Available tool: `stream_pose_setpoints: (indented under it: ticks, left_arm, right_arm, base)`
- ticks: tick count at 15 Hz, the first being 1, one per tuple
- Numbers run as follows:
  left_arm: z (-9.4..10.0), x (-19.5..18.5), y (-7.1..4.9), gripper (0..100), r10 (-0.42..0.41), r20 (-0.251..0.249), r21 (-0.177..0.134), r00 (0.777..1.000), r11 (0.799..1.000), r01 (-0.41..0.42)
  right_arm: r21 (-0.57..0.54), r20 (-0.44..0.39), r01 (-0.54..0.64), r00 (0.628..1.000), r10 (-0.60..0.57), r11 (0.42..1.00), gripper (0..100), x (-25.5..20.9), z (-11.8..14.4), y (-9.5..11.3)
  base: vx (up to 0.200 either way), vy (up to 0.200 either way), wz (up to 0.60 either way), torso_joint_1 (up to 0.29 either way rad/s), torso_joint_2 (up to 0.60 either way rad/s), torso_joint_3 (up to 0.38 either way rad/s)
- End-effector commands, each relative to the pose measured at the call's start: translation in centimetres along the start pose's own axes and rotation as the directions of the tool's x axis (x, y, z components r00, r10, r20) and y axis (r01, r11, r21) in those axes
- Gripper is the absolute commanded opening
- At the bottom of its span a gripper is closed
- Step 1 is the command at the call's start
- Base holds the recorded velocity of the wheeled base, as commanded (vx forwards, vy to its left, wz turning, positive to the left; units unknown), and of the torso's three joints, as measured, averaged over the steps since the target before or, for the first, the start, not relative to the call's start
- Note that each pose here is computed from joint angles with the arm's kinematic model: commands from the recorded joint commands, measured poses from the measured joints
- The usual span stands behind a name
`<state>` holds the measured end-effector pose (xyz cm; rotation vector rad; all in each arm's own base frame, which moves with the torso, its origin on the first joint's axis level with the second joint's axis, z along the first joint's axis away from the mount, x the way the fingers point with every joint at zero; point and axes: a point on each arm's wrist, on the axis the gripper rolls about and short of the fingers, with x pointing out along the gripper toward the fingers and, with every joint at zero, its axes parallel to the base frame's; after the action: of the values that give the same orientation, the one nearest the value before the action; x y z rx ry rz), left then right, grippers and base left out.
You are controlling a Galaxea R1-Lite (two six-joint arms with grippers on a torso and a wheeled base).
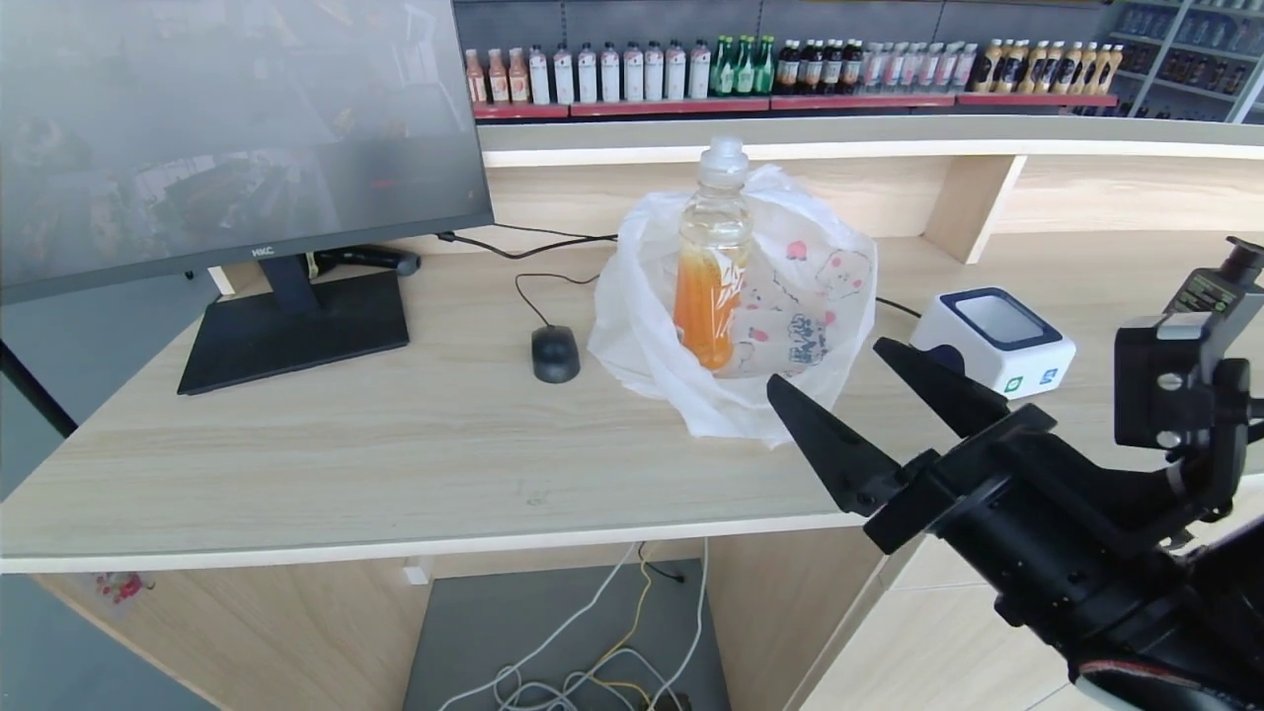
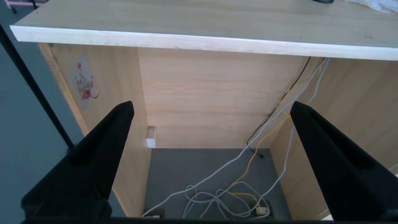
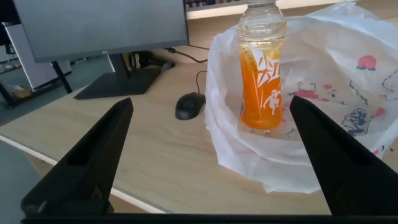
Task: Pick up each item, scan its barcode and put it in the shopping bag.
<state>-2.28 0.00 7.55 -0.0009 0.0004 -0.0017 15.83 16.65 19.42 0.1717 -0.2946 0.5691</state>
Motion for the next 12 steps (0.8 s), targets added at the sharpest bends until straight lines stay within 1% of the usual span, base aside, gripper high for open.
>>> stream_pose_setpoints:
  ticks: [1,3,5,12]
  left_arm:
    - [0.00,0.00,0.00,100,0.000,0.000,-0.001,1.000,1.000,0.000]
    - [0.00,0.00,0.00,100,0.000,0.000,-0.001,1.000,1.000,0.000]
    - [0.00,0.00,0.00,100,0.000,0.000,0.002,1.000,1.000,0.000]
    - [0.00,0.00,0.00,100,0.000,0.000,-0.002,1.000,1.000,0.000]
  right_arm:
    - [0.013,0.044,-0.001,0.999,0.000,1.000,100,-0.73,1.31,-0.19]
    - [0.017,0.060,0.000,0.998,-0.001,1.000,100,-1.01,1.80,-0.30]
    - [0.012,0.059,0.003,0.998,-0.004,1.000,100,-1.01,1.77,-0.37]
    - [0.002,0.024,0.005,1.000,-0.005,1.000,100,-1.72,1.13,-0.62]
  base:
    - [0.000,0.000,0.00,0.000,0.00,0.000]
    - [0.000,0.000,0.00,0.000,0.00,0.000]
    - [0.000,0.000,0.00,0.000,0.00,0.000]
    - [0.000,-0.200,0.00,0.007,0.01,0.002]
